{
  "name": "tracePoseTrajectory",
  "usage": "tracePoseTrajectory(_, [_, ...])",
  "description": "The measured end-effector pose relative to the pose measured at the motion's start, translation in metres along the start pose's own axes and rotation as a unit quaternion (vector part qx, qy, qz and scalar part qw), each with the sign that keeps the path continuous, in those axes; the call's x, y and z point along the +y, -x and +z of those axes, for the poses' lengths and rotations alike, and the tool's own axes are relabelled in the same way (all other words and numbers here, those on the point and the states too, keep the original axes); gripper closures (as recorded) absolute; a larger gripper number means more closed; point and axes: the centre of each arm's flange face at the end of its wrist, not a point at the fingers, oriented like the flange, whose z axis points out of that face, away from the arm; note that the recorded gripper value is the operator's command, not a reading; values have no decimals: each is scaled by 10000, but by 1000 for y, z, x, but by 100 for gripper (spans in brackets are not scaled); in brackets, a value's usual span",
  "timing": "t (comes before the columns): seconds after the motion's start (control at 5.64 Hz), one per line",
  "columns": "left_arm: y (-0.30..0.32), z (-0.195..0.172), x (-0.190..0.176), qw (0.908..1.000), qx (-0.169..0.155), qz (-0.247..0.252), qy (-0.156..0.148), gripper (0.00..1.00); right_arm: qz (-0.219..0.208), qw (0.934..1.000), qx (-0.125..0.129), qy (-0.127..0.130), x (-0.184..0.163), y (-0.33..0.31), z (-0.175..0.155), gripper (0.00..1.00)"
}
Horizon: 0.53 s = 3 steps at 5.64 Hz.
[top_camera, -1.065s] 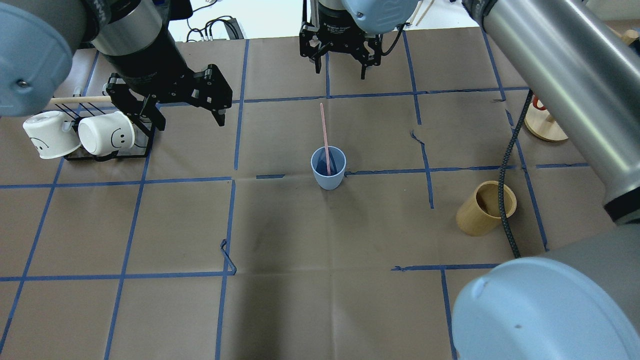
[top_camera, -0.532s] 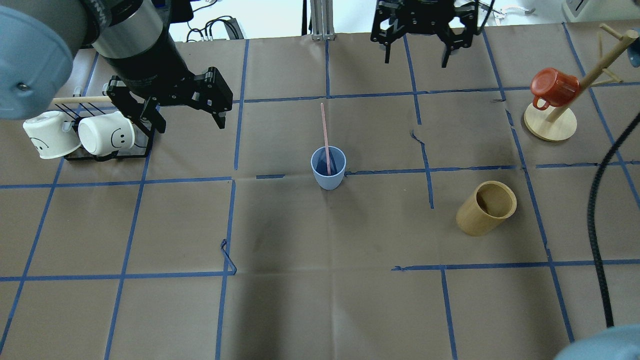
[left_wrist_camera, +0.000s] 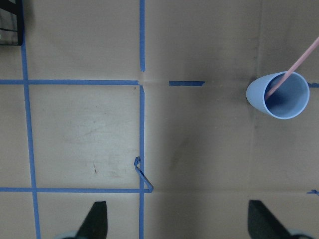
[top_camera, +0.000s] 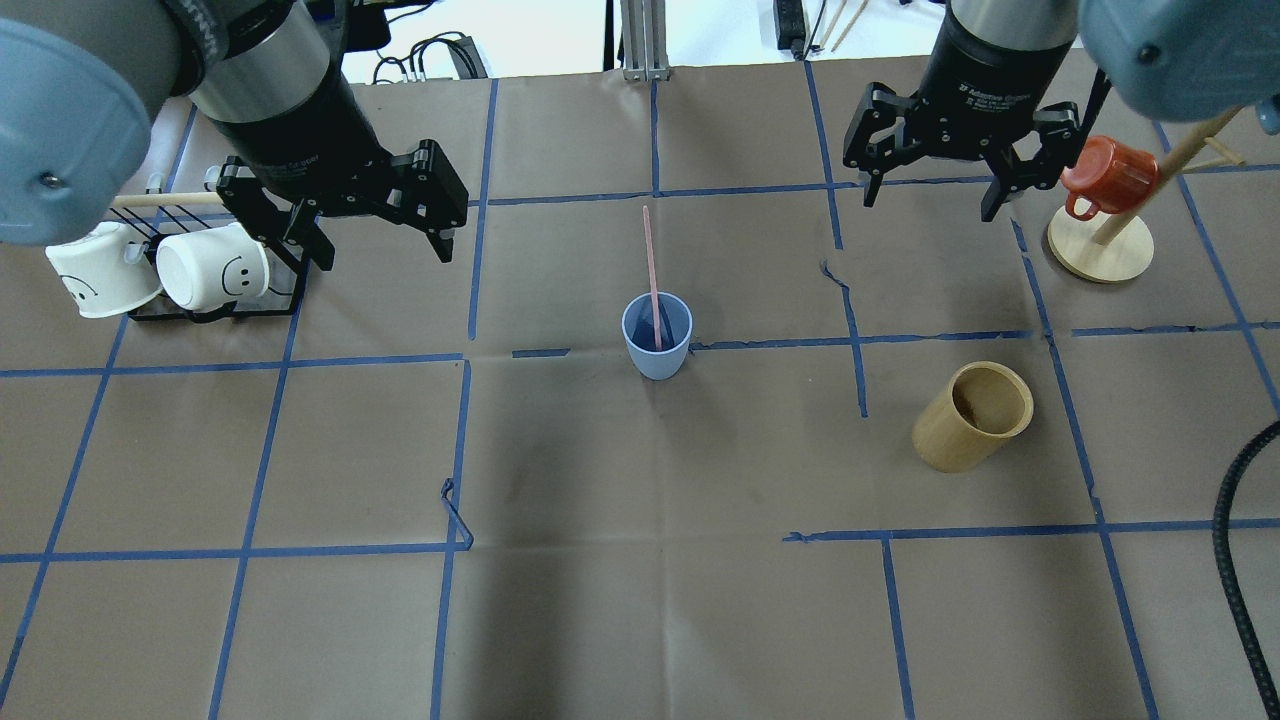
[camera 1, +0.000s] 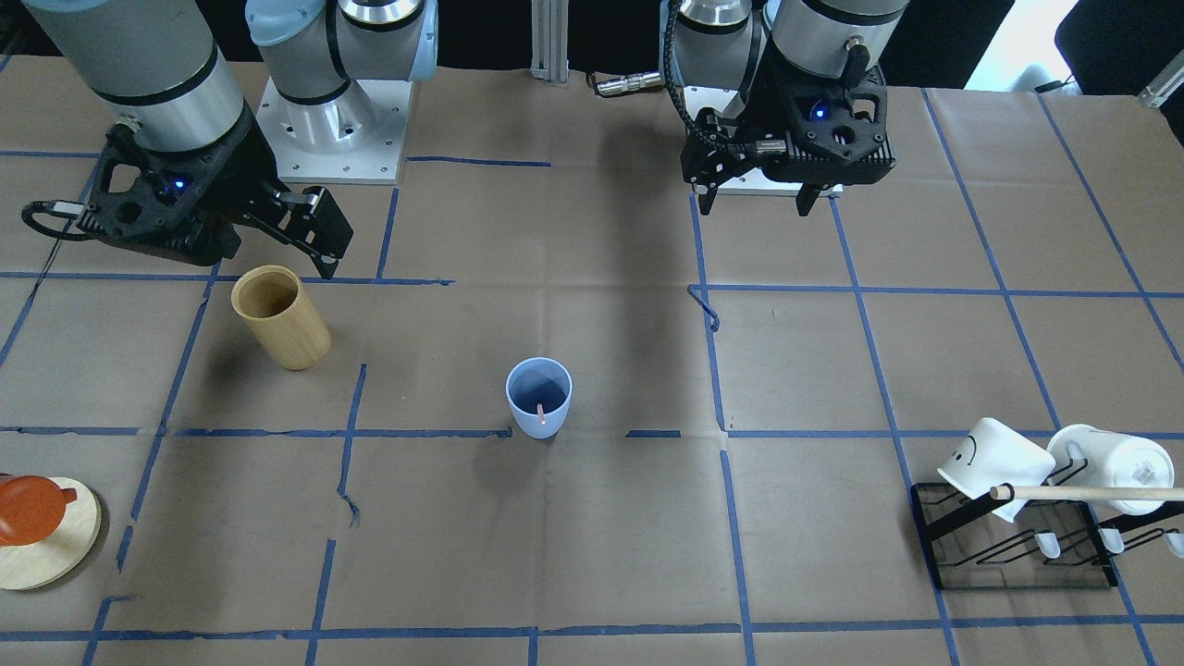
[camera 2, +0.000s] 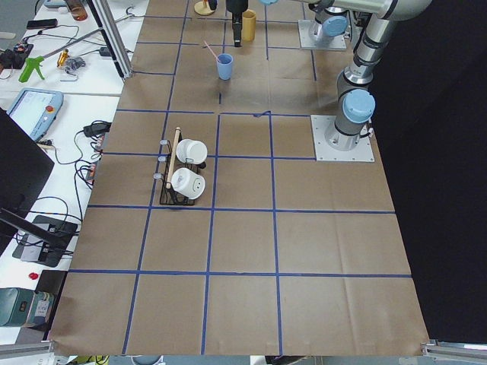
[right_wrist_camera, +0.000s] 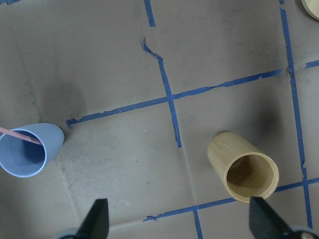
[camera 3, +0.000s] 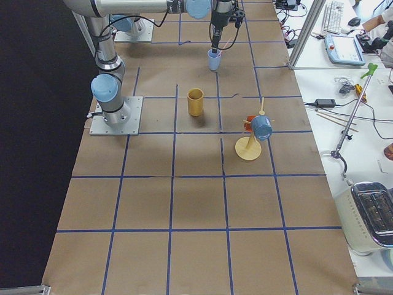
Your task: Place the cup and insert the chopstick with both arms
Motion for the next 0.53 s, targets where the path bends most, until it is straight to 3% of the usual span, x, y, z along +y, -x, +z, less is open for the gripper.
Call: tracePoseTrajectory(0.53, [-1,1,1,10000,-5,9,6,1,1,9999,-29,-100,0,0,-3,0])
